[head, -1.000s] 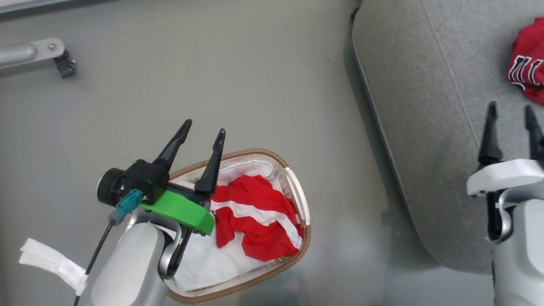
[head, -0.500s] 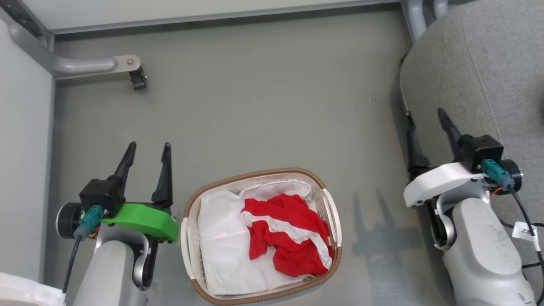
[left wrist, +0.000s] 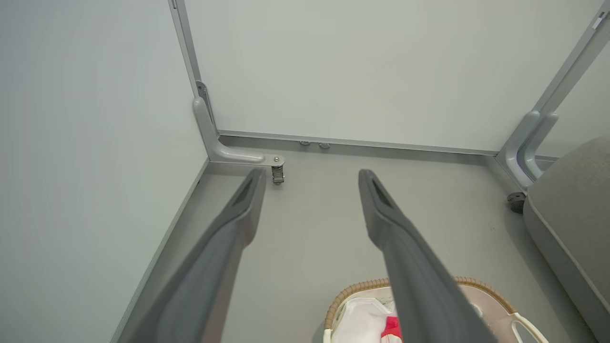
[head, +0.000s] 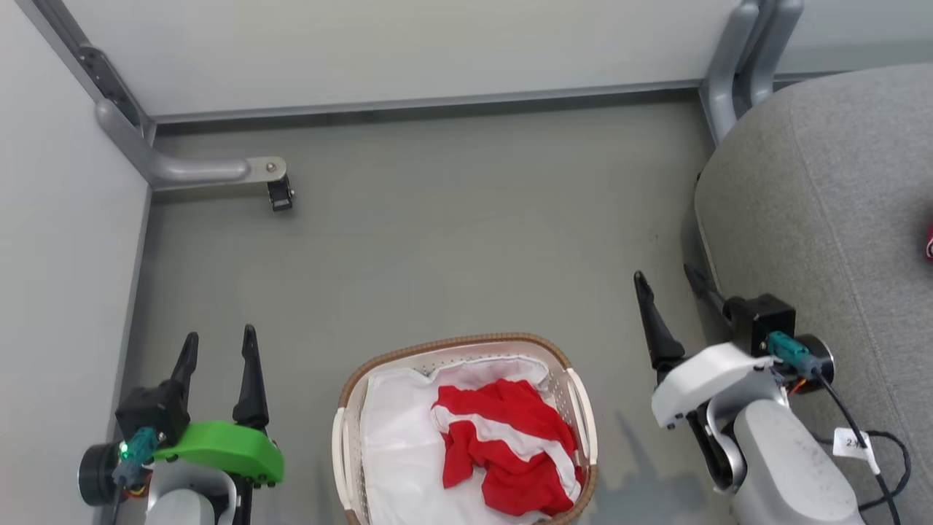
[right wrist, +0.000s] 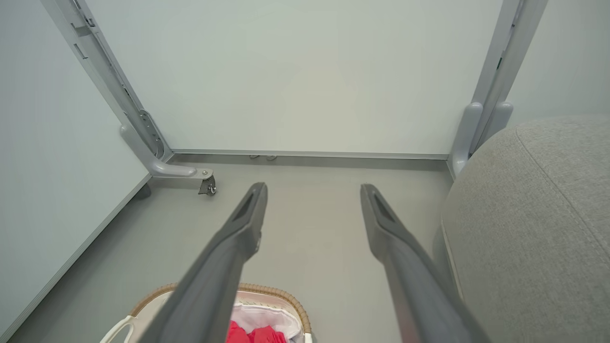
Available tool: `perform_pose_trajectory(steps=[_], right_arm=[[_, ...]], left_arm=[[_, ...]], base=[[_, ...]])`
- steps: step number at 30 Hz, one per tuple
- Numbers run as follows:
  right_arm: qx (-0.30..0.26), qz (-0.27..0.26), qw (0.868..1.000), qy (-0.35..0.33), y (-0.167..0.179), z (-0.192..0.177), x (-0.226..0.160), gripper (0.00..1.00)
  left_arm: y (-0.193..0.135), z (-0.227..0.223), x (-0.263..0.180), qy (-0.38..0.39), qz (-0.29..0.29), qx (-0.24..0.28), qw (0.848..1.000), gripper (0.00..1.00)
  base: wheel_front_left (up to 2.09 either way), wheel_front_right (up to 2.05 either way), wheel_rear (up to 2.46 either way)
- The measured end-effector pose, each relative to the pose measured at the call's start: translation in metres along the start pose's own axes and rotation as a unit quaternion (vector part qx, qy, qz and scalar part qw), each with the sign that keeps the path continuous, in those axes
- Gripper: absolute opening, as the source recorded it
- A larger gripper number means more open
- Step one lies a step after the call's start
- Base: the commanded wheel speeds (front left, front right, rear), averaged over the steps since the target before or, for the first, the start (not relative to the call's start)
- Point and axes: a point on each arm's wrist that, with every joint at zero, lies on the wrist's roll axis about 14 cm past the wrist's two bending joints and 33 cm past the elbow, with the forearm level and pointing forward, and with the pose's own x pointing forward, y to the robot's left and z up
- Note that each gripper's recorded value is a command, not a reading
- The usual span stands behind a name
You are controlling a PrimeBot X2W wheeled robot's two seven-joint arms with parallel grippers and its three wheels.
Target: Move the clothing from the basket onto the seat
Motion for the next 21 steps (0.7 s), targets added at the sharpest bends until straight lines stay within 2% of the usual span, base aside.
perform_pose_trajectory(steps=[10, 21], right_arm=[[0.002, -0.006, 1.000, -0.005, 0.001, 0.004, -0.024, 1.00], [0.002, -0.009, 1.000, -0.012, -0.004, 0.009, -0.014, 1.00]], left_arm=[[-0.008, 0.006, -0.015, -0.009, -0.008, -0.002, 1.000, 1.00], [-0.027, -0.009, -0.009, 0.013, -0.035, -0.007, 0.999, 1.00]], base=[[0.00, 0.00, 0.00], [0.00, 0.00, 0.00]])
